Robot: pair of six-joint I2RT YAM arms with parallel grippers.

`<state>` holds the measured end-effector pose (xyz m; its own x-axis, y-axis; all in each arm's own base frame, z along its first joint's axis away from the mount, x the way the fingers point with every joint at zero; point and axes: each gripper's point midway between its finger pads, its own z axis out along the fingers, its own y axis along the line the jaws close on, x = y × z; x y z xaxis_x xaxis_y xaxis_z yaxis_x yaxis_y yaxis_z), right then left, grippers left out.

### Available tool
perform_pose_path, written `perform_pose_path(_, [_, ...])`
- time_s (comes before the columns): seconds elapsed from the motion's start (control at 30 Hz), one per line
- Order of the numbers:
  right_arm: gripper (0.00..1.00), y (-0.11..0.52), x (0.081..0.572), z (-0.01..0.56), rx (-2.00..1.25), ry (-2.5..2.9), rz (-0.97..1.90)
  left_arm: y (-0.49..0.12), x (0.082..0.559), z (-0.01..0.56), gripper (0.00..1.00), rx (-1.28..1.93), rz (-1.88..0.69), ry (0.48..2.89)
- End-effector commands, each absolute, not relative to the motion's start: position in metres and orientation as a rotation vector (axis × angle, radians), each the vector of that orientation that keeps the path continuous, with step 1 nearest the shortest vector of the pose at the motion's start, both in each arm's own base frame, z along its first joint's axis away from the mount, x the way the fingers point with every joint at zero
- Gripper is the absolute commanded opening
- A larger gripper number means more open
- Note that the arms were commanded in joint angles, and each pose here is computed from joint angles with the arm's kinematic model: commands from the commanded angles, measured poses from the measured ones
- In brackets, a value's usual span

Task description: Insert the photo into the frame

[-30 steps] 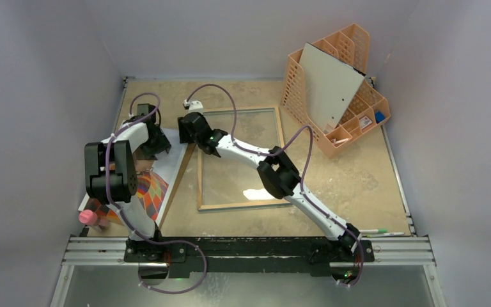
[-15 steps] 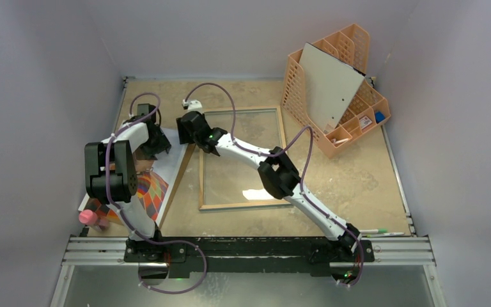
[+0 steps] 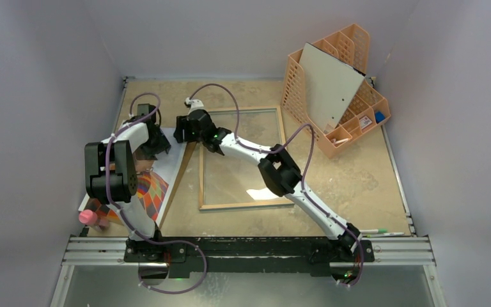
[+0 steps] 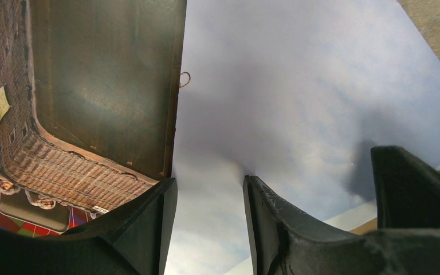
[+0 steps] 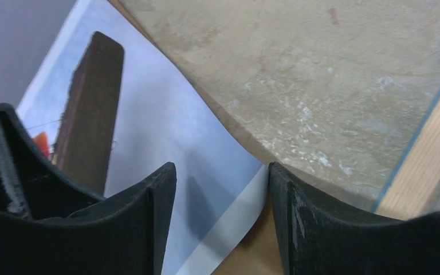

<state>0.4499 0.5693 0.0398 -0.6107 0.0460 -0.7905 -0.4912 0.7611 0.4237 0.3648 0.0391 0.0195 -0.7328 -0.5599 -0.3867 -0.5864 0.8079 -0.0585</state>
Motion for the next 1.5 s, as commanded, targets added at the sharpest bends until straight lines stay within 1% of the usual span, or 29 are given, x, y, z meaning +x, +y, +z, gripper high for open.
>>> perform_pose_path(0.0, [0.63,0.57,0.424,0.014,-0.316,2.212,1.027,0.037,0.341,-0.01,0.49,-0.888,0.13,2.705])
perform_pose_path(0.1, [0.62,0.575,0.419,0.035,-0.306,2.174,1.221,0.036,0.341,-0.012,0.48,-0.888,0.131,2.712])
perform_pose_path(0.13, [0.59,0.577,0.417,0.041,-0.318,2.162,1.268,0.037,0.341,-0.012,0.48,-0.89,0.13,2.712])
perform_pose_path(0.23, [0.57,0.578,0.414,0.047,-0.343,2.175,1.347,0.037,0.341,-0.012,0.48,-0.887,0.133,2.714])
perform_pose_path(0.47, [0.64,0.57,0.394,0.057,-0.319,2.233,1.443,0.037,0.341,-0.013,0.47,-0.896,0.133,2.713])
perform_pose_path(0.6, [0.63,0.573,0.387,0.057,-0.305,2.239,1.501,0.036,0.341,-0.015,0.47,-0.896,0.128,2.718])
perform_pose_path(0.7, [0.58,0.574,0.39,0.048,-0.291,2.252,1.495,0.036,0.341,-0.013,0.47,-0.894,0.122,2.715])
perform_pose_path(0.8, [0.48,0.577,0.395,0.038,-0.283,2.229,1.471,0.035,0.343,-0.008,0.45,-0.904,0.112,2.7])
perform_pose_path(0.83, [0.45,0.578,0.396,0.035,-0.291,2.211,1.464,0.034,0.344,-0.003,0.45,-0.915,0.104,2.689])
perform_pose_path(0.9, [0.43,0.579,0.4,0.03,-0.279,2.194,1.451,0.033,0.351,0.012,0.43,-0.916,0.074,2.644])
perform_pose_path(0.97, [0.39,0.579,0.406,0.029,-0.257,2.18,1.427,0.036,0.359,0.029,0.42,-0.912,0.079,2.594])
perform_pose_path(1.03, [0.29,0.578,0.412,0.034,-0.246,2.15,1.407,0.04,0.364,0.045,0.42,-0.904,0.097,2.564])
perform_pose_path(1.17, [0.04,0.575,0.421,0.063,-0.219,2.097,1.392,0.043,0.375,0.082,0.42,-0.877,0.082,2.481])
perform_pose_path(1.2, [0.0,0.574,0.423,0.074,-0.219,2.079,1.39,0.043,0.377,0.09,0.42,-0.868,0.074,2.462])
perform_pose_path(1.37, [0.0,0.561,0.43,0.142,-0.22,1.957,1.382,0.039,0.381,0.126,0.46,-0.837,0.01,2.39])
perform_pose_path(1.47, [0.0,0.545,0.433,0.188,-0.207,1.882,1.373,0.033,0.383,0.147,0.5,-0.825,-0.047,2.343])
